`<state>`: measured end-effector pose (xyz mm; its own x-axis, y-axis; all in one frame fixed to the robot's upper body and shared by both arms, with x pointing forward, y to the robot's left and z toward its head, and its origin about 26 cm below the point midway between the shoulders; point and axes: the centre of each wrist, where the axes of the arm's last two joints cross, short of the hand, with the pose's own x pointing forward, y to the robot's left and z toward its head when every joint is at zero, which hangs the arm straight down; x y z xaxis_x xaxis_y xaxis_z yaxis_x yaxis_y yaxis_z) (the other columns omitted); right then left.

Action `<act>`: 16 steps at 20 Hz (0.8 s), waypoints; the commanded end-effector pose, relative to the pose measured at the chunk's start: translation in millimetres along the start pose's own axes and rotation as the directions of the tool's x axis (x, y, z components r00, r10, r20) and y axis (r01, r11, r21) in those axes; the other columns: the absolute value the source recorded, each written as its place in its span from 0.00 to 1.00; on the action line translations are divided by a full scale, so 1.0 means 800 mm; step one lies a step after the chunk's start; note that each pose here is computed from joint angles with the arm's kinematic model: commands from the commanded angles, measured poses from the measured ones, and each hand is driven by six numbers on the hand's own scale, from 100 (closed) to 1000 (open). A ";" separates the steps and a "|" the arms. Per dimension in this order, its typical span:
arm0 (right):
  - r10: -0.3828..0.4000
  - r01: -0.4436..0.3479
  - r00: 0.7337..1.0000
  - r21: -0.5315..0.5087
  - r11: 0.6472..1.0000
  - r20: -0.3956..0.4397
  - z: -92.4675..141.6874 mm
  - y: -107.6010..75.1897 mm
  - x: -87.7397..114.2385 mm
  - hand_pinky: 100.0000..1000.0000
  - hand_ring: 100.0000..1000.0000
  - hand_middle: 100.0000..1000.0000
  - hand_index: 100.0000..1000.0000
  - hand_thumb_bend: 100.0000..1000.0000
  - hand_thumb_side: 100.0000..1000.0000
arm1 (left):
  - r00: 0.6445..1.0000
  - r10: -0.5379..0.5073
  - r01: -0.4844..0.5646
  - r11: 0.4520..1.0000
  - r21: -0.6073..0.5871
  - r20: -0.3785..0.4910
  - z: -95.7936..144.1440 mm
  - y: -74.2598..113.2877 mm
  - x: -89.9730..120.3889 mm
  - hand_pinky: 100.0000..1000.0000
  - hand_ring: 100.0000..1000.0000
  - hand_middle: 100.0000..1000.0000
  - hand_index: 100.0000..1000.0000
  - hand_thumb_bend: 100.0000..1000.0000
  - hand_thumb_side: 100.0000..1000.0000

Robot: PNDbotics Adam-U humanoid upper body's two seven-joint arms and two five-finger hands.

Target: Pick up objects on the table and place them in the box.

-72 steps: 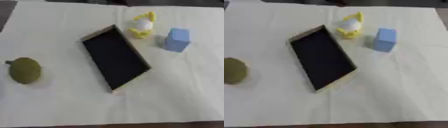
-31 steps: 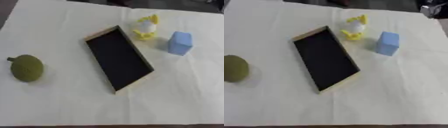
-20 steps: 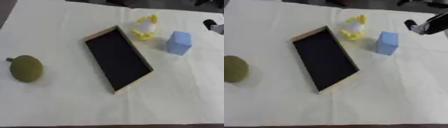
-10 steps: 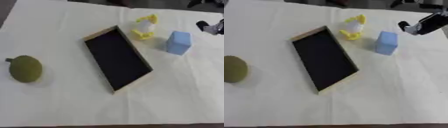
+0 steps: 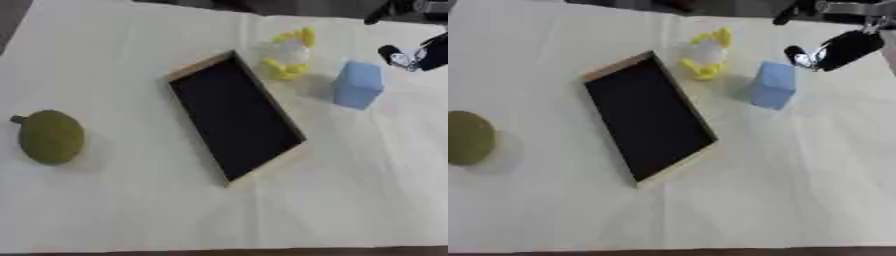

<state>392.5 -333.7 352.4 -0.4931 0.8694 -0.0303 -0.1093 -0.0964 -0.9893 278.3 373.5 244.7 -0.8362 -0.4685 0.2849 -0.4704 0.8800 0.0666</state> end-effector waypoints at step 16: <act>0.033 -0.030 0.996 0.042 0.999 -0.080 -0.001 0.004 -0.002 0.95 0.94 0.89 0.95 0.08 0.38 | 0.999 0.002 -0.002 1.000 -0.015 0.040 -0.013 0.002 0.008 0.93 0.85 0.63 0.85 0.00 0.56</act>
<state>397.0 -329.8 338.9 -0.4422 0.8956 -0.0495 -0.1565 -0.1314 -0.9789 278.7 373.0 245.7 -0.8398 -0.4622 0.2848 -0.4632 0.8836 0.0682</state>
